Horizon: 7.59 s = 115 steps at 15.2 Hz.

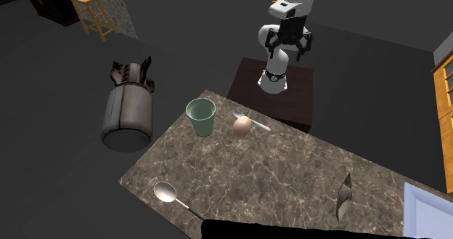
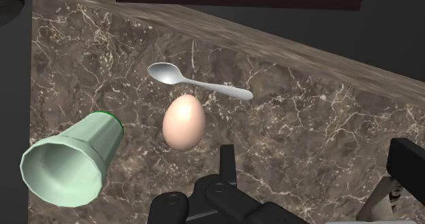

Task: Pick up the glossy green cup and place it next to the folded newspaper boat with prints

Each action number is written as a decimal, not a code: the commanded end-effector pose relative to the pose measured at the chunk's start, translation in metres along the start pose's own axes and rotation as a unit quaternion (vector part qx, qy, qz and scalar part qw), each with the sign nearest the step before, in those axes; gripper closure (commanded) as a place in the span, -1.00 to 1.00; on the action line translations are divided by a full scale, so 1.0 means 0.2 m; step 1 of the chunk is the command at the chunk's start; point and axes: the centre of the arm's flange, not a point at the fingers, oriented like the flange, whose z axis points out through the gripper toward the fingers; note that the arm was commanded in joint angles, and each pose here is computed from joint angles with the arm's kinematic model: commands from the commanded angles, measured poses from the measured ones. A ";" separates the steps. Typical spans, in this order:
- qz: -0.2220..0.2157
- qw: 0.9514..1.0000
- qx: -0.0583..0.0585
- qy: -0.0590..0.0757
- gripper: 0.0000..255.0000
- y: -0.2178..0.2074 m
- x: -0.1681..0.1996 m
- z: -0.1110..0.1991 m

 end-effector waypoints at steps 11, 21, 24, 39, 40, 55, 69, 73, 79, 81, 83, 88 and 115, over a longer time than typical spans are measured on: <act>0.034 0.998 -0.049 0.021 -1.00 0.36 0.25 0.40; 0.068 0.992 -0.098 0.042 -1.00 0.78 0.50 0.76; 0.078 0.989 -0.112 0.048 -1.00 0.92 0.57 0.86; 0.086 0.987 -0.123 0.053 -1.00 1.08 0.64 1.12; 0.086 0.987 -0.123 0.053 -1.00 1.08 0.64 1.12; 0.086 0.987 -0.123 0.053 1.00 1.07 0.64 1.04; 0.086 0.987 -0.123 0.053 1.00 1.07 0.67 0.67; 0.086 0.987 -0.123 0.053 1.00 1.06 0.68 0.57; 0.086 0.987 -0.123 0.053 1.00 1.06 0.69 0.41; 0.086 0.987 -0.123 0.053 1.00 1.06 0.69 0.36; 0.086 0.987 -0.123 0.053 1.00 1.06 0.70 0.31; 0.086 0.987 -0.123 0.053 1.00 1.06 0.71 0.17; 0.086 0.987 -0.123 0.053 1.00 -0.25 0.94 0.05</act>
